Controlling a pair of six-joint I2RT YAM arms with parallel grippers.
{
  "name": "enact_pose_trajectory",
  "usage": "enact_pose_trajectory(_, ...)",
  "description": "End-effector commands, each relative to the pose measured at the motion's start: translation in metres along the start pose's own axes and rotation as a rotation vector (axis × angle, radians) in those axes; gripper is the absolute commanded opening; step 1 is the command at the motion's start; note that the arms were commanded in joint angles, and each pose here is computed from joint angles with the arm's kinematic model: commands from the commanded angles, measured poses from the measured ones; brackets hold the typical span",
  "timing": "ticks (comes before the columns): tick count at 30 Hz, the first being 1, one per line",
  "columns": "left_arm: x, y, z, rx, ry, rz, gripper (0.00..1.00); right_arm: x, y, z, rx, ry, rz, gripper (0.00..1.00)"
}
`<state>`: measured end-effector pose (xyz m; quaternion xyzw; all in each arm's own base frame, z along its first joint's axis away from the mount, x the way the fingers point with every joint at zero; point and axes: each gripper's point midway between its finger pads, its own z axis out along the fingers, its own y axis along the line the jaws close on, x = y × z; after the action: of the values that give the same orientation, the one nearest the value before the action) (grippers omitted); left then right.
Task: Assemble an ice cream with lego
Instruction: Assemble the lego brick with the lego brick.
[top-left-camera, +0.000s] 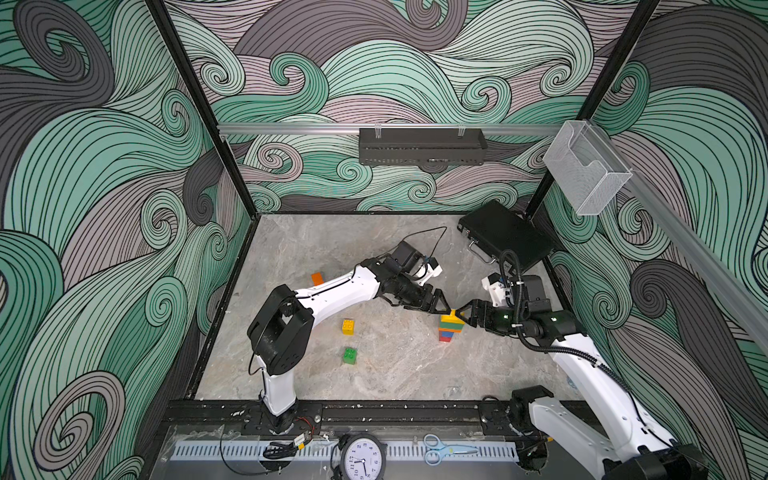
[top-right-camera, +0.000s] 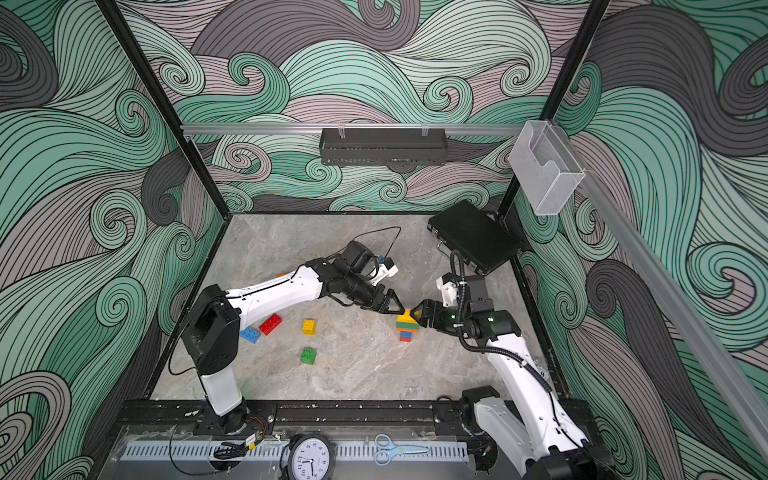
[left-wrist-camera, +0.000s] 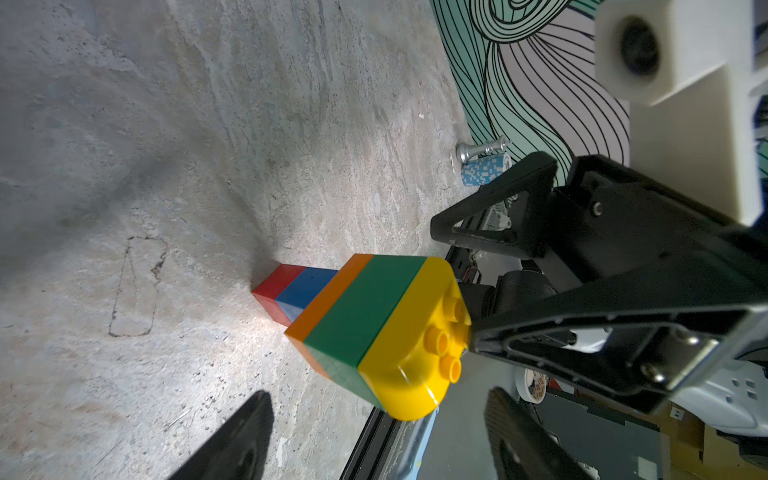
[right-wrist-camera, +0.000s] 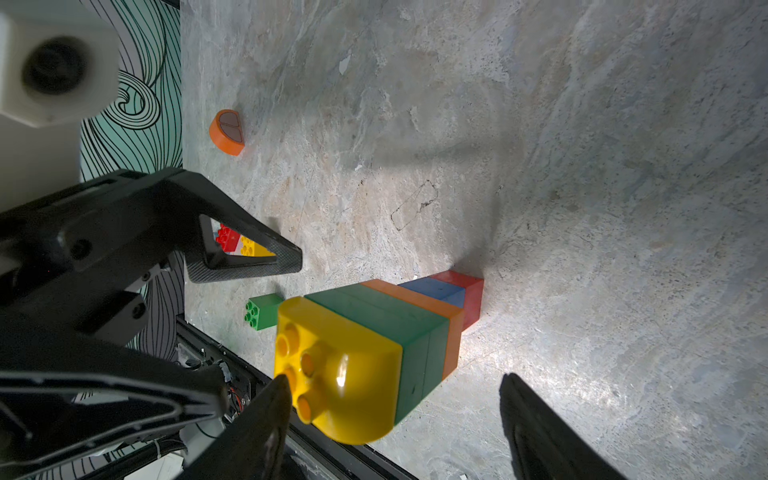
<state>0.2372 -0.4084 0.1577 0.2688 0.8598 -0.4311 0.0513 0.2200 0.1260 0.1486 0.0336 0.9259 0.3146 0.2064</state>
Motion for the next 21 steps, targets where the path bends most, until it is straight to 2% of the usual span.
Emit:
enact_pose_trajectory(1,-0.0010,-0.0079,0.0044,0.009,0.027,0.020,0.77,-0.0014,0.0006,0.0012,-0.016,-0.006,0.006,0.77)
enact_pose_trajectory(21,0.0010,-0.0023,0.0097,-0.012,0.039,-0.006,0.70,0.0081,-0.0042,0.0083,-0.018,0.038,0.018,0.69)
